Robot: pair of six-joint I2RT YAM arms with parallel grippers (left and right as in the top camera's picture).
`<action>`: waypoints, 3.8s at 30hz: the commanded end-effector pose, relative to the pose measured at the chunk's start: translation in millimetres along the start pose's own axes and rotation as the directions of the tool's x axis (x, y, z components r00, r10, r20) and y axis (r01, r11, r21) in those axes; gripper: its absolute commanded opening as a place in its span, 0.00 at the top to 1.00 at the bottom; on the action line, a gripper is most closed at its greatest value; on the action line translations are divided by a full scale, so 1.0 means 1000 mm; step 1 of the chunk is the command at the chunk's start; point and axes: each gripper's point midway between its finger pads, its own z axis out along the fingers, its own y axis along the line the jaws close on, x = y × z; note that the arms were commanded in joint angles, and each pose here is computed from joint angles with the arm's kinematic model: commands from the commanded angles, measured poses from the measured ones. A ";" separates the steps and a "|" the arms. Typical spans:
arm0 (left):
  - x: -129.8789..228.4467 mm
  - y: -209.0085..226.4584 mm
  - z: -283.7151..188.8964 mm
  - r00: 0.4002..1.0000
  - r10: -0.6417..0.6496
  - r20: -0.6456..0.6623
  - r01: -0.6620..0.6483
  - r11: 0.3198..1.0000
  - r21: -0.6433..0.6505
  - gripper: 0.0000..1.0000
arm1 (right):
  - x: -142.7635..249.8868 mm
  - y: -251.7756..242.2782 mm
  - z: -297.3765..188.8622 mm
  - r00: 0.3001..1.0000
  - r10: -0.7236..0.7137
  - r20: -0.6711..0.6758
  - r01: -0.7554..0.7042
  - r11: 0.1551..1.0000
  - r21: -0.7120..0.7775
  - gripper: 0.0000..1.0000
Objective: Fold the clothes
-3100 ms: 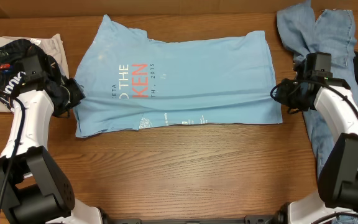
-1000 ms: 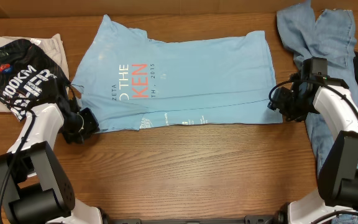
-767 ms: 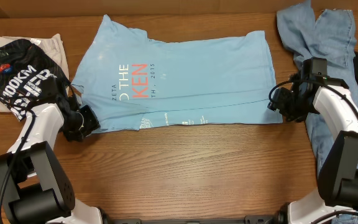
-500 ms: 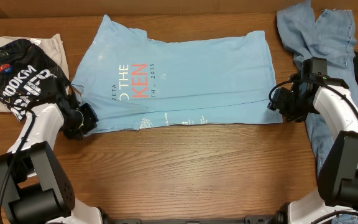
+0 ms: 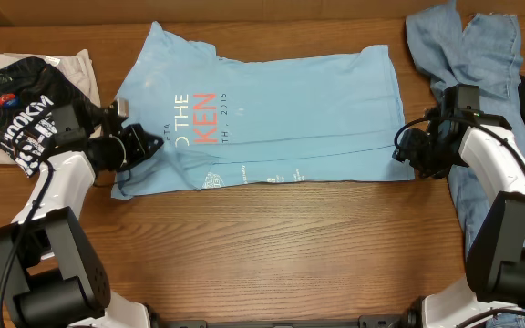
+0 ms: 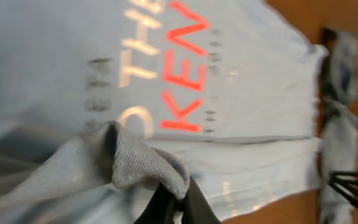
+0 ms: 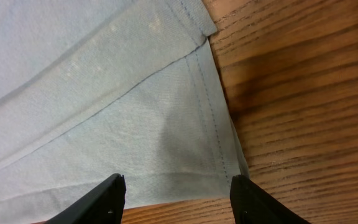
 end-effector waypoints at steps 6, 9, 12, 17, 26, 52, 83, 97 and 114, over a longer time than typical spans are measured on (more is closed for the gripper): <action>0.031 -0.058 0.032 0.987 0.122 -0.108 -0.107 0.985 0.133 0.96 | -0.001 0.002 0.001 1.000 0.000 0.001 0.000 1.000 -0.010 0.43; 0.038 -0.073 0.043 0.977 0.175 -0.119 -0.158 0.977 0.140 0.96 | -0.001 0.002 0.001 1.000 0.000 0.001 0.000 1.000 -0.010 0.43; 0.039 -0.085 0.054 0.974 0.199 -0.107 -0.185 0.974 0.129 0.96 | -0.001 0.002 0.001 1.000 0.000 0.001 0.000 1.000 -0.010 0.43; 0.039 -0.080 0.067 0.969 0.233 -0.087 -0.233 0.973 0.010 0.88 | -0.001 0.002 0.001 1.000 0.000 0.001 0.000 1.000 -0.010 0.43; 0.038 -0.067 0.067 0.970 0.229 -0.086 -0.235 0.970 -0.067 0.88 | -0.001 0.002 0.001 1.000 0.000 0.001 0.000 1.000 -0.010 0.43; 0.039 -0.043 0.060 0.961 0.251 -0.120 -0.269 0.947 -0.176 0.36 | 0.000 0.002 0.001 1.000 0.000 -0.002 0.000 1.000 -0.008 0.43; 0.071 0.084 -0.084 0.970 -0.057 -0.236 -0.179 0.487 -0.855 0.59 | 0.004 -0.002 0.001 1.000 0.001 -0.017 -0.001 1.000 0.010 0.43; 0.092 0.095 -0.083 0.973 -0.145 -0.182 -0.094 0.471 -0.877 0.48 | 0.003 -0.002 0.001 1.000 -0.001 -0.013 0.001 1.000 0.009 0.43; 0.092 0.117 -0.069 0.988 -0.072 -0.136 -0.089 0.455 -0.886 0.57 | 0.004 -0.002 0.000 1.000 0.000 -0.016 0.000 1.000 0.010 0.43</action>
